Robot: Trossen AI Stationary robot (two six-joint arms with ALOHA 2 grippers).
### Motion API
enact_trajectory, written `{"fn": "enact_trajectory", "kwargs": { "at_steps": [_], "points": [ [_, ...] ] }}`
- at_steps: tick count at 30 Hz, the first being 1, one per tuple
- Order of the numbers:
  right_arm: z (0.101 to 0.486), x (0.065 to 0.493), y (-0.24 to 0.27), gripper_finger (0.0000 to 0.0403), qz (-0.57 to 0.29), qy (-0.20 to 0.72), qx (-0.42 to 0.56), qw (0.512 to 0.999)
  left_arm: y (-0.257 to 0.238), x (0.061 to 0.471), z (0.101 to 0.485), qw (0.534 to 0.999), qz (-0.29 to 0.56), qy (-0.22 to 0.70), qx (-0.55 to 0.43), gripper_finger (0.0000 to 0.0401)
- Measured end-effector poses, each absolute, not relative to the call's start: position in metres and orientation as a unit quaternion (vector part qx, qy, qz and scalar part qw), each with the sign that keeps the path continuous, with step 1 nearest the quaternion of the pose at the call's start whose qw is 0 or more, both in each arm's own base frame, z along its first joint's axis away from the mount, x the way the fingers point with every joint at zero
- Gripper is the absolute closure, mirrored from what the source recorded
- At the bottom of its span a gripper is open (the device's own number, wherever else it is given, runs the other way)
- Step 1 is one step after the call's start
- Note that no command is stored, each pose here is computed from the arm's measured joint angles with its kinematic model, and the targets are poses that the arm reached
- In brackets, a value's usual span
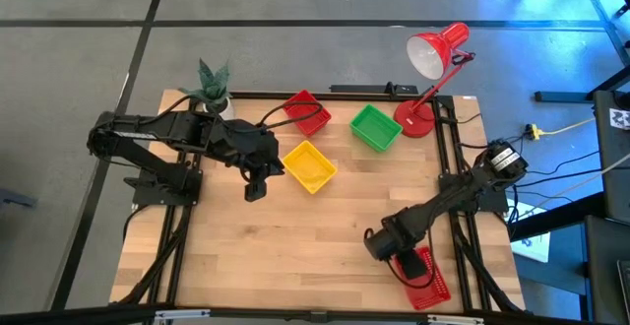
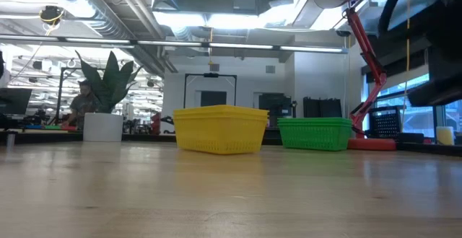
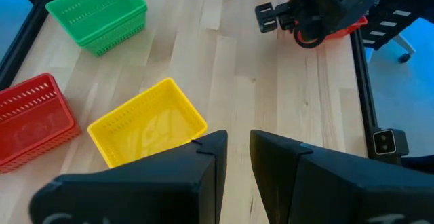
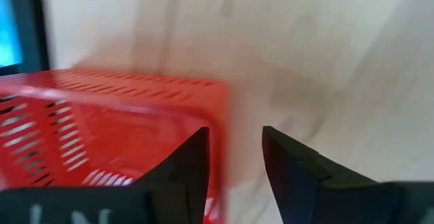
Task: Stack baskets by color
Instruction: Stack the red bin on the red bin
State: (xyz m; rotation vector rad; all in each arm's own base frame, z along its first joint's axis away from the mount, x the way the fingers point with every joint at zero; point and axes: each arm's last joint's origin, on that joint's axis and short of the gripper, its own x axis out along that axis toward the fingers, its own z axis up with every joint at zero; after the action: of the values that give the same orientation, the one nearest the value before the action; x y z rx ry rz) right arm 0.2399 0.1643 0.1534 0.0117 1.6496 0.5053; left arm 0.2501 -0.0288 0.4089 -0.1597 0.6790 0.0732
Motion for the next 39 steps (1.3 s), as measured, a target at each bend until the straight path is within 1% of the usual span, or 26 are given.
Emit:
{"fn": "enact_trajectory", "kwargs": {
  "at_steps": [3,5,7,9,10,17,24,31,35,39],
  "points": [
    [0.149,0.24,0.163,0.0279,0.209,0.719,-0.008,0.662,-0.029,0.25,0.409,0.939,0.036,0.332,-0.078,0.0344],
    [0.148,0.24,0.162,0.0298,0.201,0.715,-0.004,0.669,-0.029,0.25,0.409,0.939,0.036,0.333,-0.078,0.0344],
    [0.147,0.242,0.163,0.0332,0.196,0.711,0.006,0.675,-0.029,0.25,0.409,0.939,0.036,0.333,-0.078,0.0344],
    [0.147,0.244,0.162,0.0377,0.189,0.709,0.018,0.68,-0.029,0.25,0.409,0.939,0.036,0.333,-0.078,0.0344],
    [0.147,0.245,0.161,0.0389,0.183,0.709,0.024,0.681,-0.029,0.25,0.409,0.939,0.036,0.333,-0.078,0.0344],
    [0.151,0.255,0.152,0.0399,0.137,0.709,0.073,0.688,-0.029,0.25,0.408,0.938,0.036,0.335,-0.078,0.0344],
    [0.173,0.277,0.147,0.0401,0.133,0.681,0.1,0.713,-0.028,0.246,0.404,0.929,0.04,0.361,-0.073,0.0344],
    [0.212,0.3,0.135,0.0402,0.106,0.662,0.092,0.736,-0.027,0.238,0.407,0.926,0.04,0.368,-0.072,0.0344],
    [0.241,0.316,0.116,0.0402,0.055,0.635,0.071,0.767,-0.027,0.23,0.41,0.928,0.039,0.365,-0.071,0.0344],
    [0.267,0.334,0.089,0.0402,-0.013,0.586,0.071,0.807,-0.027,0.216,0.418,0.935,0.04,0.348,-0.058,0.0344]
  ]
}}
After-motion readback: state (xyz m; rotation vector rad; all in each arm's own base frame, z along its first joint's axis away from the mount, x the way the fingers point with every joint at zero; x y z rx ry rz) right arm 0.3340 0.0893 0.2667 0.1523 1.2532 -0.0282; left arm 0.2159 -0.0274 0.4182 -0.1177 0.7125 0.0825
